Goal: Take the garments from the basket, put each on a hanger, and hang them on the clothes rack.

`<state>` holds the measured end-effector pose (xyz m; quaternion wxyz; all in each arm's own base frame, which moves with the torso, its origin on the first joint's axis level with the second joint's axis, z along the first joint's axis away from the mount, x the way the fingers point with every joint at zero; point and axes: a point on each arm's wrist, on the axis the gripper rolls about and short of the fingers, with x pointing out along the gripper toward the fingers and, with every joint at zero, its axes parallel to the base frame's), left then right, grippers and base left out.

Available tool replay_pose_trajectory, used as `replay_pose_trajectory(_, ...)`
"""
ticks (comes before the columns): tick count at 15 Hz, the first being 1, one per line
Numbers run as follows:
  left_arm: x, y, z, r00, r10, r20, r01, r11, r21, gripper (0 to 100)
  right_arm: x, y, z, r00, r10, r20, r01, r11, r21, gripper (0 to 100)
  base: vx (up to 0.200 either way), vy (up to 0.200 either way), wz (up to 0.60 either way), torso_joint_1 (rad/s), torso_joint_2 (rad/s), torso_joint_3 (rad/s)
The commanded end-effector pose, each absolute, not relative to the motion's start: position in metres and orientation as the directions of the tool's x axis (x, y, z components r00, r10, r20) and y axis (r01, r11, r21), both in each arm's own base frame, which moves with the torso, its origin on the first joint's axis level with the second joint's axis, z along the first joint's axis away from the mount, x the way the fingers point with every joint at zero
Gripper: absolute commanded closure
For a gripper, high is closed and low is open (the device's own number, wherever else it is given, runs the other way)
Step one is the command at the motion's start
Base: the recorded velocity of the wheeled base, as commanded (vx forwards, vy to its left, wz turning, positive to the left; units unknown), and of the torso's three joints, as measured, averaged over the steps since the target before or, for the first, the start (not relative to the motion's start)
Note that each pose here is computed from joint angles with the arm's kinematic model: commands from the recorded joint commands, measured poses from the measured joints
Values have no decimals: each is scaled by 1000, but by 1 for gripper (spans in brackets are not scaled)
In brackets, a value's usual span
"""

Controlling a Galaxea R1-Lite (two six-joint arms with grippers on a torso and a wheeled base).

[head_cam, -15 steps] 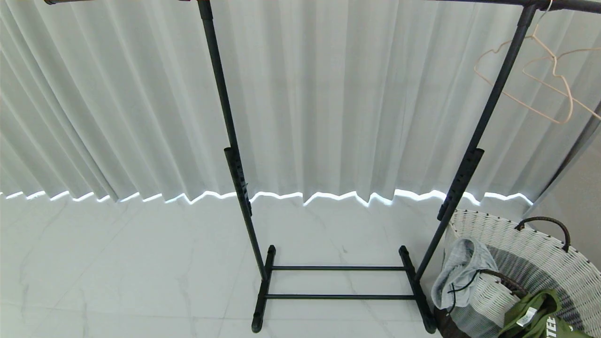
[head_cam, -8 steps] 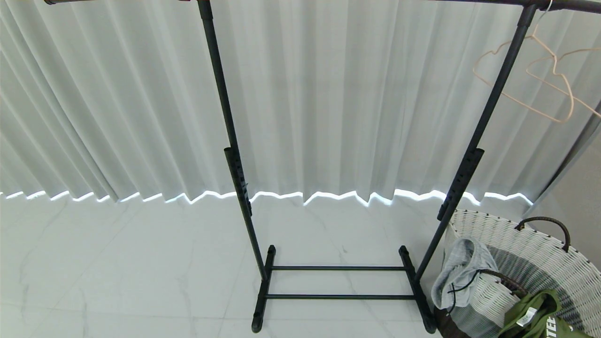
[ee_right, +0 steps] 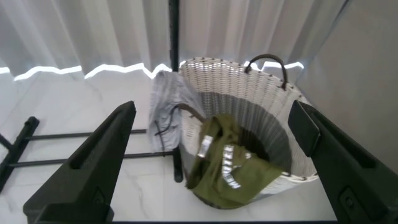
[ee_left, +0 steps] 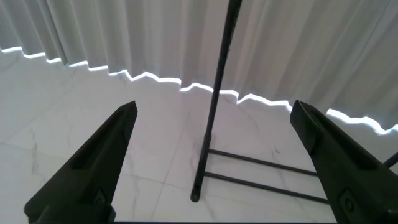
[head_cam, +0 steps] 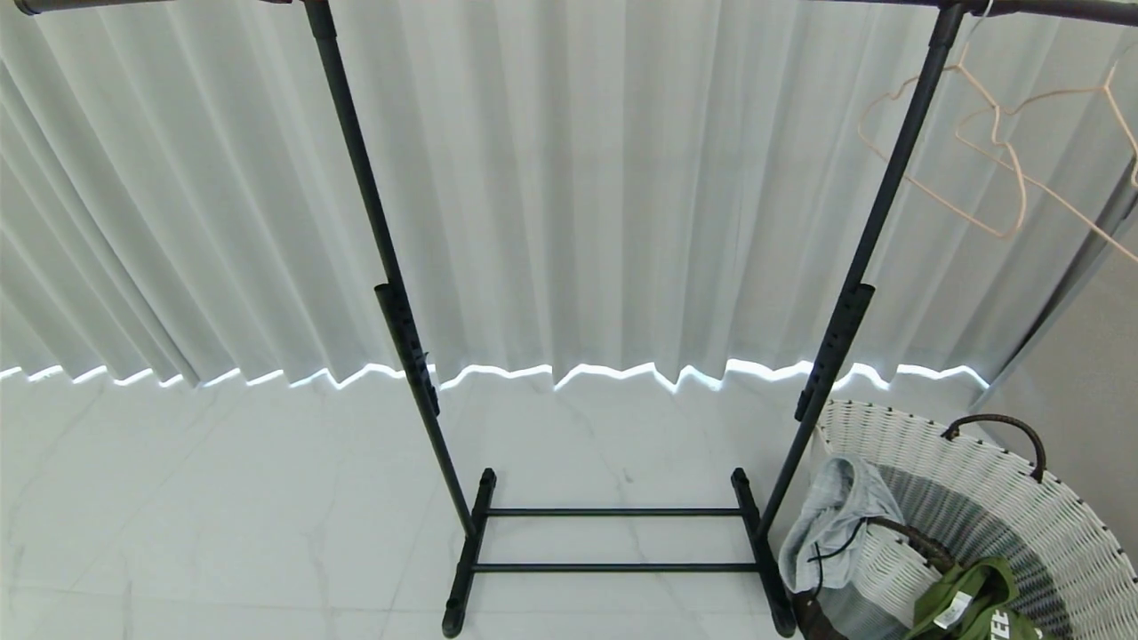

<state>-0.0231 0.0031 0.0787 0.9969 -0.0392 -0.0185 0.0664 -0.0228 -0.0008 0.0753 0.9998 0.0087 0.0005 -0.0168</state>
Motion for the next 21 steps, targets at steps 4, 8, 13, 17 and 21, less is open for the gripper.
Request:
replay_pose_trajectory(4,-23,3,79,991,133,32,-130,988,-79,0,-23,-1,75,999,-34,-2,34,999,17,0,0,0,0,0,0,0)
replay_pose_trajectory(8,-23,3,79,991,133,30,-130,988,-78,0,-23,-1,75,999,-34,-2,34,999,12,0,0,-150,0,-1,3,1)
replay_pose_trajectory(13,-23,3,79,991,133,32,-130,988,-79,0,-23,-1,75,999,-34,-2,34,999,11,0,0,-200,0,5,4,2)
replay_pose_trajectory(17,-23,3,79,991,133,32,-130,988,-81,0,-23,-1,75,999,-34,-2,34,999,11,0,0,0,0,0,0,0)
replay_pose_trajectory(21,-23,3,79,991,133,32,-130,988,-85,0,-23,-1,75,999,-34,-2,34,999,12,0,0,0,0,-108,303,200)
